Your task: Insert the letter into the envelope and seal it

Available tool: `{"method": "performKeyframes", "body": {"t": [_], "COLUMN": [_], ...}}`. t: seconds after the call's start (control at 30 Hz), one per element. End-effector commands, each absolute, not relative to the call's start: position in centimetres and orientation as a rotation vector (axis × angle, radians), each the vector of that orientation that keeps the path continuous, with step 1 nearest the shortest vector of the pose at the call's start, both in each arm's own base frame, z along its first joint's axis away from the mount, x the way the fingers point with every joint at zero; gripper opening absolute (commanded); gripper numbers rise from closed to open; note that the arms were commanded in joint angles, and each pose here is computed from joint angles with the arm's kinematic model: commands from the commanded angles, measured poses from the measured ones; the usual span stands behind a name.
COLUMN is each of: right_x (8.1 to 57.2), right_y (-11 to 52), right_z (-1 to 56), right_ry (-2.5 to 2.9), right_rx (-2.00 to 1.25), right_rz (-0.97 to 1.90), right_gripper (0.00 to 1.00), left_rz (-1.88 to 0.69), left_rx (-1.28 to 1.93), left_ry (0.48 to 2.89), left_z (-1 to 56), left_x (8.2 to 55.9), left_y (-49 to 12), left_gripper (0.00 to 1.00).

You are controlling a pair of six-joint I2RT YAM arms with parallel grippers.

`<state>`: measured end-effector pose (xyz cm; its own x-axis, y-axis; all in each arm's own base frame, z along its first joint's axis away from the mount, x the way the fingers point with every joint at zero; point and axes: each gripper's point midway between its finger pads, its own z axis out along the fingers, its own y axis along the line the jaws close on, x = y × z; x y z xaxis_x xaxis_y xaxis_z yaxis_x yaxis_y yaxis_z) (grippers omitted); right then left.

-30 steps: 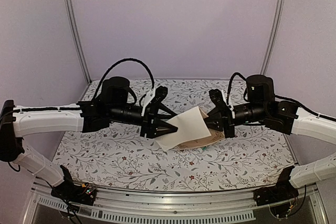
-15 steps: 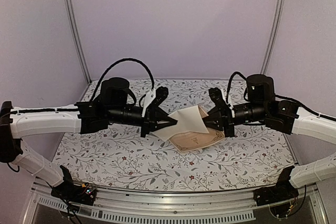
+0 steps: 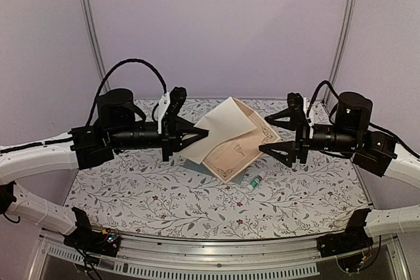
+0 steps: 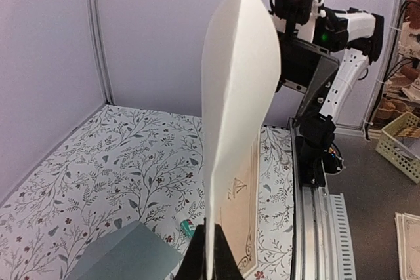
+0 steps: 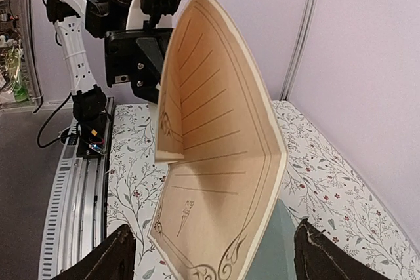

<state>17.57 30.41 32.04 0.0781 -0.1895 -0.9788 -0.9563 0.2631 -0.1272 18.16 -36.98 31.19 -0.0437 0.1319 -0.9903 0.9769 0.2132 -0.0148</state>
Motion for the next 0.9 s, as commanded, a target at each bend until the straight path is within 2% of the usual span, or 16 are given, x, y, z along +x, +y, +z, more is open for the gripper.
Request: {"method": "performKeyframes", "body": {"t": [0.0, 0.23, 0.37, 0.6, 0.87], "right_x": [16.6, 17.7, 17.0, 17.0, 16.7], "right_y": [28.4, 26.5, 27.1, 29.0, 32.0], "right_z": [33.7, 33.8, 33.5, 34.6, 35.6], "right_ry": [1.297, 1.281, 1.246, 1.183, 1.150], "right_rx": [-1.076, -0.921, -0.958, -0.963, -1.010], "right_rz": [0.829, 0.763, 0.798, 0.908, 1.049], "right_gripper": [0.84, 0.81, 0.77, 0.59, 0.53], "left_rz": [-0.973, -1.100, -1.158, -1.254, -1.303], "left_rx": [0.971, 0.953, 0.937, 0.962, 0.996], "left_ry": [1.429, 1.302, 1.263, 1.219, 1.219], "left_z": [33.6, 37.7, 39.5, 40.6, 40.0], "left_x": [18.9, 16.4, 15.5, 14.3, 14.3], "left_y": [-35.4, -34.2, -33.8, -34.3, -35.6], "left_gripper": [0.00, 0.00, 0.00, 0.00, 0.00]}}
